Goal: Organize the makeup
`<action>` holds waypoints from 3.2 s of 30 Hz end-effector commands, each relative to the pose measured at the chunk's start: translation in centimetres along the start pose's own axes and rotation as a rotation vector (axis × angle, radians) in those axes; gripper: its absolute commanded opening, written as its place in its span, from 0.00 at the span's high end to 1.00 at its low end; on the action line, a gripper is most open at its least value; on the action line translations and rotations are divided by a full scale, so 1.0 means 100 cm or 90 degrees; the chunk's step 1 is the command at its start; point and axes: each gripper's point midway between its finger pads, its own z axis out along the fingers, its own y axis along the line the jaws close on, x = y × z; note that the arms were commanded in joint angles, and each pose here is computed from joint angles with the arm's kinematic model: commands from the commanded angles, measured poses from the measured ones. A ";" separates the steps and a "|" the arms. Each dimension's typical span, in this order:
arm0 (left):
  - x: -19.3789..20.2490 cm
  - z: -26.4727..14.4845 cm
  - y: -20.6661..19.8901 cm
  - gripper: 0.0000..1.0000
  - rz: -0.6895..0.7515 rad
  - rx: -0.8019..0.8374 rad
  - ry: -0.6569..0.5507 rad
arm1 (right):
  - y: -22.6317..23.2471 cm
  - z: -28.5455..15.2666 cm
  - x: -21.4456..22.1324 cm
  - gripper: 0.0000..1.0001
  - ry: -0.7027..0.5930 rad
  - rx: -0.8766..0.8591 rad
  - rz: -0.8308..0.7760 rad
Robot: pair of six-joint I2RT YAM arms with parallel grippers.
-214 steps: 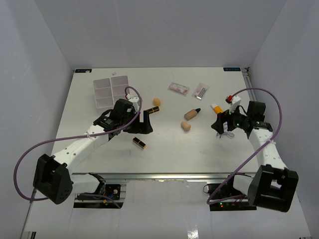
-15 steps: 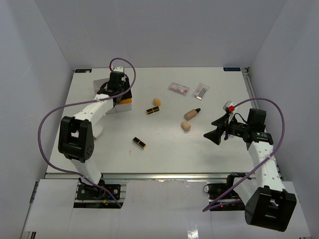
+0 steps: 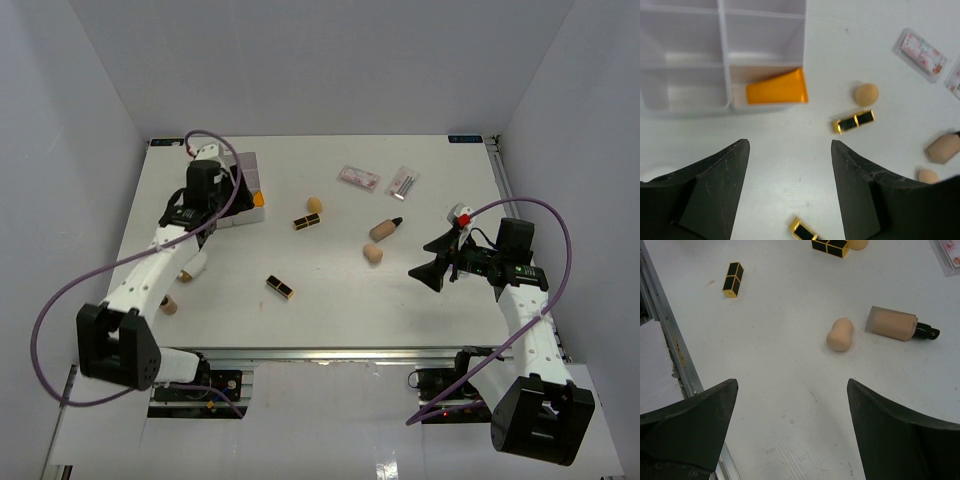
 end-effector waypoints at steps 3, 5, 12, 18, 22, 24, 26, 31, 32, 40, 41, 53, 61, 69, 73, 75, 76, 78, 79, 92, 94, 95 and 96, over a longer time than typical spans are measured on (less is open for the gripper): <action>0.053 -0.054 0.034 0.19 -0.160 0.004 0.075 | 0.009 -0.002 -0.008 0.04 -0.019 -0.025 -0.019; 0.065 -0.065 0.045 0.18 -0.182 -0.013 0.092 | 0.010 -0.002 -0.008 0.04 -0.020 -0.026 -0.018; 0.089 -0.057 0.085 0.09 -0.140 -0.122 0.142 | 0.012 -0.003 -0.010 0.04 -0.023 -0.028 -0.026; 0.081 -0.034 0.089 0.02 -0.029 -0.114 0.193 | 0.013 -0.003 -0.011 0.04 -0.025 -0.030 -0.025; 0.066 -0.029 0.099 0.02 0.062 -0.126 0.185 | 0.015 -0.003 -0.012 0.04 -0.028 -0.038 -0.025; 0.057 -0.034 0.099 0.02 0.138 -0.101 0.161 | 0.016 -0.003 -0.012 0.04 -0.029 -0.043 -0.022; 0.057 -0.038 0.104 0.02 0.222 -0.089 0.159 | 0.015 -0.002 -0.010 0.04 -0.027 -0.045 -0.015; 0.078 -0.038 0.125 0.02 0.338 -0.102 0.236 | 0.014 -0.001 -0.007 0.04 -0.021 -0.047 -0.005; 0.085 -0.034 0.127 0.02 0.339 -0.099 0.253 | 0.014 -0.001 -0.007 0.04 -0.021 -0.048 -0.005; 0.105 -0.018 0.145 0.02 0.407 -0.112 0.314 | 0.016 -0.003 -0.009 0.04 -0.022 -0.047 -0.016; 0.107 -0.016 0.147 0.02 0.413 -0.113 0.318 | 0.016 -0.003 -0.009 0.04 -0.022 -0.048 -0.016; 0.142 0.000 0.168 0.02 0.433 -0.095 0.381 | 0.018 -0.003 -0.009 0.04 -0.019 -0.051 -0.017; 0.143 0.016 0.175 0.03 0.454 -0.095 0.406 | 0.017 -0.002 -0.006 0.04 -0.014 -0.051 -0.013; 0.143 0.025 0.177 0.04 0.418 -0.070 0.405 | 0.015 -0.002 -0.004 0.04 -0.010 -0.045 -0.010; 0.152 0.020 0.182 0.06 0.403 -0.063 0.415 | 0.014 -0.002 -0.003 0.04 -0.008 -0.046 -0.009; 0.154 0.018 0.183 0.06 0.398 -0.062 0.416 | 0.014 -0.002 -0.004 0.04 -0.009 -0.046 -0.009; 0.156 0.017 0.184 0.06 0.395 -0.062 0.417 | 0.014 -0.002 -0.004 0.04 -0.009 -0.045 -0.010; 0.156 0.016 0.184 0.06 0.391 -0.063 0.416 | 0.014 -0.002 -0.004 0.04 -0.009 -0.045 -0.011; 0.156 0.015 0.184 0.06 0.389 -0.064 0.415 | 0.014 -0.002 -0.004 0.04 -0.009 -0.045 -0.011; 0.155 0.005 0.178 0.06 0.323 -0.084 0.413 | 0.017 -0.003 -0.007 0.04 -0.014 -0.048 -0.018; 0.155 0.003 0.175 0.06 0.313 -0.076 0.417 | 0.017 -0.003 -0.007 0.04 -0.015 -0.048 -0.020; 0.155 0.002 0.173 0.06 0.308 -0.070 0.418 | 0.017 -0.003 -0.007 0.04 -0.016 -0.048 -0.021; 0.155 0.001 0.171 0.06 0.303 -0.068 0.418 | 0.018 -0.003 -0.007 0.04 -0.016 -0.049 -0.022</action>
